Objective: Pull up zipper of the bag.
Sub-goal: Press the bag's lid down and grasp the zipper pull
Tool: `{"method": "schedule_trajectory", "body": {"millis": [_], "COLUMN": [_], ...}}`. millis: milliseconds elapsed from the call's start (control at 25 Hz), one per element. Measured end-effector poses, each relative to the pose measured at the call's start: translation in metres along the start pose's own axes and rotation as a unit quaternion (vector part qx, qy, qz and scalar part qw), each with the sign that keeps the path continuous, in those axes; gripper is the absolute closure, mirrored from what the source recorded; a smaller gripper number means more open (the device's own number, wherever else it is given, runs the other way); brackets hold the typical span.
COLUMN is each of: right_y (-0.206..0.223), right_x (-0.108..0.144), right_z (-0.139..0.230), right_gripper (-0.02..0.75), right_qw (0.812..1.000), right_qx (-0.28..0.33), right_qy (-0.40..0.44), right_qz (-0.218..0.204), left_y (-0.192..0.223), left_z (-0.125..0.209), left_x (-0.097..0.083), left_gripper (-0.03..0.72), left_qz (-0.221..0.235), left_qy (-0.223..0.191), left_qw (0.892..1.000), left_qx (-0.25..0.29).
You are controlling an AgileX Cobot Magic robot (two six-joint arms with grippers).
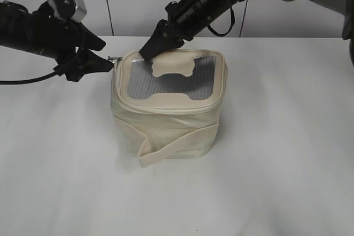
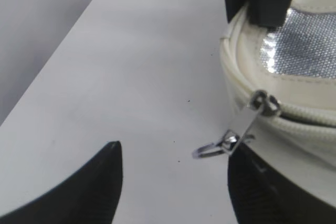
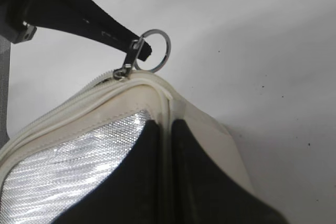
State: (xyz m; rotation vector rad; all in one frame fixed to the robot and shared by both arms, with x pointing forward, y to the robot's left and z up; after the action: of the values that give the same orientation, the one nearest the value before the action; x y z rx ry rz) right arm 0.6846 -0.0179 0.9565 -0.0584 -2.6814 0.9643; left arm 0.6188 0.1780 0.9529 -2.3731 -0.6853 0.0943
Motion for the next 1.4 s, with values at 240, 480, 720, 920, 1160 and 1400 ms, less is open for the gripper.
{"method": "schedule_trajectory", "body": {"millis": [240, 480, 720, 920, 1160, 1400], "right_y": [0.0, 0.0, 0.0, 0.0, 0.0, 0.0], "right_x": [0.0, 0.0, 0.0, 0.0, 0.0, 0.0], "right_z": [0.0, 0.0, 0.0, 0.0, 0.0, 0.0], "right_gripper": [0.692, 0.692, 0.692, 0.693, 0.694, 0.694], "right_qw": [1.0, 1.0, 1.0, 1.0, 1.0, 1.0], "right_qx": [0.0, 0.0, 0.0, 0.0, 0.0, 0.0], "right_qy": [0.0, 0.001, 0.002, 0.002, 0.002, 0.003], "right_qz": [-0.001, -0.001, -0.001, -0.001, 0.0, 0.001], "left_y": [0.006, 0.014, 0.016, 0.015, 0.009, 0.002], "left_z": [-0.002, -0.001, 0.0, 0.003, 0.005, 0.003], "left_x": [-0.007, -0.011, -0.012, -0.01, -0.012, -0.013], "left_gripper": [0.211, 0.354, 0.664, 0.697, 0.697, 0.697], "left_qz": [0.004, 0.005, 0.005, -0.003, 0.003, 0.001], "left_qy": [0.022, 0.029, 0.064, 0.071, 0.066, 0.06], "left_qw": [1.0, 0.999, 0.997, 0.996, 0.995, 0.994], "left_qx": [0.013, 0.022, 0.041, 0.056, 0.081, 0.095]}}
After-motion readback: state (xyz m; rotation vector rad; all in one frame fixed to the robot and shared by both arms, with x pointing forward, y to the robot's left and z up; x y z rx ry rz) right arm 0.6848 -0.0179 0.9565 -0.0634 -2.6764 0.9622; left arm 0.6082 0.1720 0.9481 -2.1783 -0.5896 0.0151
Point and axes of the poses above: a point on each arm's last joint axis where the gripper is mounted, y pointing out along that axis toward the gripper, x along the wrist's bending axis when the last joint is at zero, z = x × y, the point moved 2 cm from there along y, pointing out along that axis toward the gripper, and after that the axes turned 11 degrees about -y, right-handed, at the moved point
